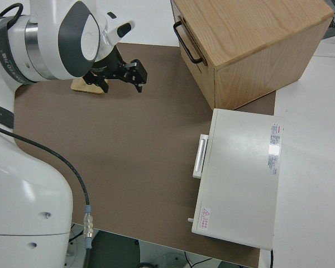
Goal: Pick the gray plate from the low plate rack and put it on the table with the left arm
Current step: 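Grasp the rim of the gray plate with the left gripper, then lift the gray plate out of the rack with the left gripper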
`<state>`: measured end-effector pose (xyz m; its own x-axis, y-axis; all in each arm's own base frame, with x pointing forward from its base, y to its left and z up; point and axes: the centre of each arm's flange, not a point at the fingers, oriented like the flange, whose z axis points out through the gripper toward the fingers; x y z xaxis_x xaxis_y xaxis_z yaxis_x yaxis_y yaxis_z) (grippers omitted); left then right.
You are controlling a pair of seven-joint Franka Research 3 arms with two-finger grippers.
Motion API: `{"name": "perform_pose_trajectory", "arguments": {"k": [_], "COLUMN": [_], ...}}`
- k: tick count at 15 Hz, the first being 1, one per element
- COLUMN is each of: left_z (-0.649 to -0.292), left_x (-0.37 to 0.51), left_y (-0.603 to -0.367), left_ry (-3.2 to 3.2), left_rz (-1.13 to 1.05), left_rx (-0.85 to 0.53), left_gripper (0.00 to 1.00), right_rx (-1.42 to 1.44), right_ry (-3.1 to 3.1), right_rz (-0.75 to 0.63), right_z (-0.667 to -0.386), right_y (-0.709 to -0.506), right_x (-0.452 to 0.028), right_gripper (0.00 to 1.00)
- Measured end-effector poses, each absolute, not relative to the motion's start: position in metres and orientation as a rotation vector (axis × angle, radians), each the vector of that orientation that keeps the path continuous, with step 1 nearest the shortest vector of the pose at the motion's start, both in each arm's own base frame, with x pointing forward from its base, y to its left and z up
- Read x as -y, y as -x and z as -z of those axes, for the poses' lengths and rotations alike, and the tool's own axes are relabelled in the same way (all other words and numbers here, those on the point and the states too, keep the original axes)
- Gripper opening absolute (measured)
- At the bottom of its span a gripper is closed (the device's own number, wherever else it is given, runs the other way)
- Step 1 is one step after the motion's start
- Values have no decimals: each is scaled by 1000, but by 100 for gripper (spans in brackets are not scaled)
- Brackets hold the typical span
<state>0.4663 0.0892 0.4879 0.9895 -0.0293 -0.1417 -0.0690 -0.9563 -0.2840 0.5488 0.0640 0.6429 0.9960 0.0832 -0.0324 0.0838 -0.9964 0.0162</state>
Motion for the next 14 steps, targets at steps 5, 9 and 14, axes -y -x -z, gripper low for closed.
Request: {"name": "perform_pose_trajectory", "arguments": {"k": [5, 9, 14], "left_z": [-527, -554, -567], "left_x": [-78, -59, -43], "left_y": [-470, -473, -473], "left_ry": [2854, 2864, 2975], "left_rz": [-210, -197, -187], "left_rx": [-50, -36, 27], "left_gripper": [8, 8, 8], "right_rx": [-131, -131, -131], "right_ry": [-3121, -3121, -3121], "right_rz": [50, 50, 50], "right_z": [-643, -643, -643], "right_y": [-549, -549, -549], "right_x": [-64, -64, -64], "right_gripper": [99, 99, 99]}}
